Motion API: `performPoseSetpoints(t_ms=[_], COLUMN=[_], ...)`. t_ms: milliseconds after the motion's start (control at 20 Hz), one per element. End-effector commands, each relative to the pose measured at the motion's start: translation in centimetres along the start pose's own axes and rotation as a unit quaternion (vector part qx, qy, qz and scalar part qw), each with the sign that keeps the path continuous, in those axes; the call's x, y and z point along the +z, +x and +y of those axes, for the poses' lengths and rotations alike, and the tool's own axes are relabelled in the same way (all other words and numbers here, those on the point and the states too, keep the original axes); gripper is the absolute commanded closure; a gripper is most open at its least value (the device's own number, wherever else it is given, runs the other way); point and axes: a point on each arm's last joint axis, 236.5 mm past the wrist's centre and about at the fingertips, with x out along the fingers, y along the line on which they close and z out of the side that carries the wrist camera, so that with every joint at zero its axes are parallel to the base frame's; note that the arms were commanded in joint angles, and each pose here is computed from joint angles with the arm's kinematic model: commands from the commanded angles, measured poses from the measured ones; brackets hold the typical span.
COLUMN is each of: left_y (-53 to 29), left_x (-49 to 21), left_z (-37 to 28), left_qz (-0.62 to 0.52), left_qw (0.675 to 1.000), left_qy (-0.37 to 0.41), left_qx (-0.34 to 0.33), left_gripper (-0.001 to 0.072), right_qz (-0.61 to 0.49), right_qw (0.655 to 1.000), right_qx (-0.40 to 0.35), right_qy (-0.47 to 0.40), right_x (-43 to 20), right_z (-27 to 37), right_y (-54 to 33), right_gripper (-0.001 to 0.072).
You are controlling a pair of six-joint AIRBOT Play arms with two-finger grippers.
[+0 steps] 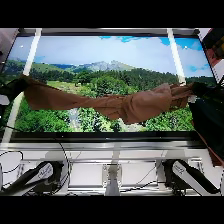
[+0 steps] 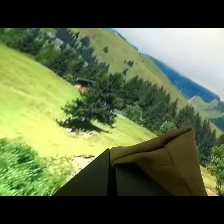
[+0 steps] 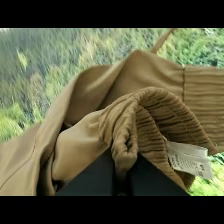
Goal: Fold the clothes and pants, and hang the long-sleeved shirts on hangers.
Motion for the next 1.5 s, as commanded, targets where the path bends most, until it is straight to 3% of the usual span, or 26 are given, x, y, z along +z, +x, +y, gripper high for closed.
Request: performPoseSetpoints(t_ms=[0, 100, 150, 200, 250, 300, 450, 550, 600, 800, 900, 1050, 1300, 1450], left_y=[1.3, 2.1, 2.2, 2.0, 1.6, 1.2, -1.4, -4.0, -5.5, -11.6, -13.6, -14.9, -15.3, -15.2], left_x=[0.2, -1.0, -2.1, -3.3, -4.4, -5.3, -6.4, -8.0, -9.9, -18.6, -21.7, -25.0, -31.5, -33.8], left_z=[-1.0, -0.9, -1.0, -1.2, -1.3, -1.4, -2.4, -4.5, -6.0, -15.7, -20.4, -25.3, -30.3, -31.8], left_qz=[-0.022, -0.006, 0.017, 0.043, 0.070, 0.093, 0.136, 0.183, 0.226, 0.361, 0.357, 0.335, 0.384, 0.405], left_qw=[1.000, 1.000, 1.000, 0.999, 0.997, 0.995, 0.989, 0.979, 0.967, 0.896, 0.873, 0.865, 0.850, 0.837], left_qy=[0.011, 0.011, 0.012, 0.015, 0.020, 0.023, 0.047, 0.056, 0.066, 0.064, 0.097, 0.136, 0.093, 0.107], left_qx=[-0.003, -0.002, -0.006, -0.011, -0.016, -0.021, -0.043, -0.074, -0.096, -0.253, -0.317, -0.347, -0.349, -0.351], left_gripper=[0.0685, 0.0677, 0.0552, 0.0317, 0.0034, -0.0013, -0.0002, 0.0097, 0.0101, 0.0103, 0.0165, 0.0166, 0.0156, 0.0157], right_qz=[-0.044, -0.050, -0.049, -0.049, -0.049, -0.048, -0.048, -0.048, -0.048, -0.048, -0.048, -0.048, -0.048, -0.049], right_qw=[0.999, 0.998, 0.998, 0.998, 0.998, 0.998, 0.998, 0.998, 0.998, 0.998, 0.998, 0.998, 0.998, 0.998], right_qx=[0.009, 0.011, 0.011, 0.011, 0.012, 0.012, 0.012, 0.012, 0.012, 0.012, 0.012, 0.011, 0.011, 0.009], right_qy=[0.031, 0.035, 0.035, 0.035, 0.036, 0.036, 0.036, 0.035, 0.035, 0.035, 0.035, 0.035, 0.034, 0.033], right_x=[1.7, 1.9, 1.9, 1.9, 1.9, 1.9, 1.8, 1.8, 1.8, 1.8, 1.8, 1.8, 1.8, 1.9], right_z=[0.2, 0.3, 0.3, 0.4, 0.4, 0.4, 0.4, 0.4, 0.4, 0.4, 0.4, 0.4, 0.3, 0.3], right_y=[0.3, 0.3, 0.3, 0.3, 0.3, 0.3, 0.3, 0.3, 0.3, 0.3, 0.3, 0.3, 0.3, 0.3], right_gripper=[0.0669, 0.0669, 0.0669, 0.0669, 0.0669, 0.0669, 0.0669, 0.0668, 0.0669, 0.0669, 0.0669, 0.0669, 0.0669, 0.0669])
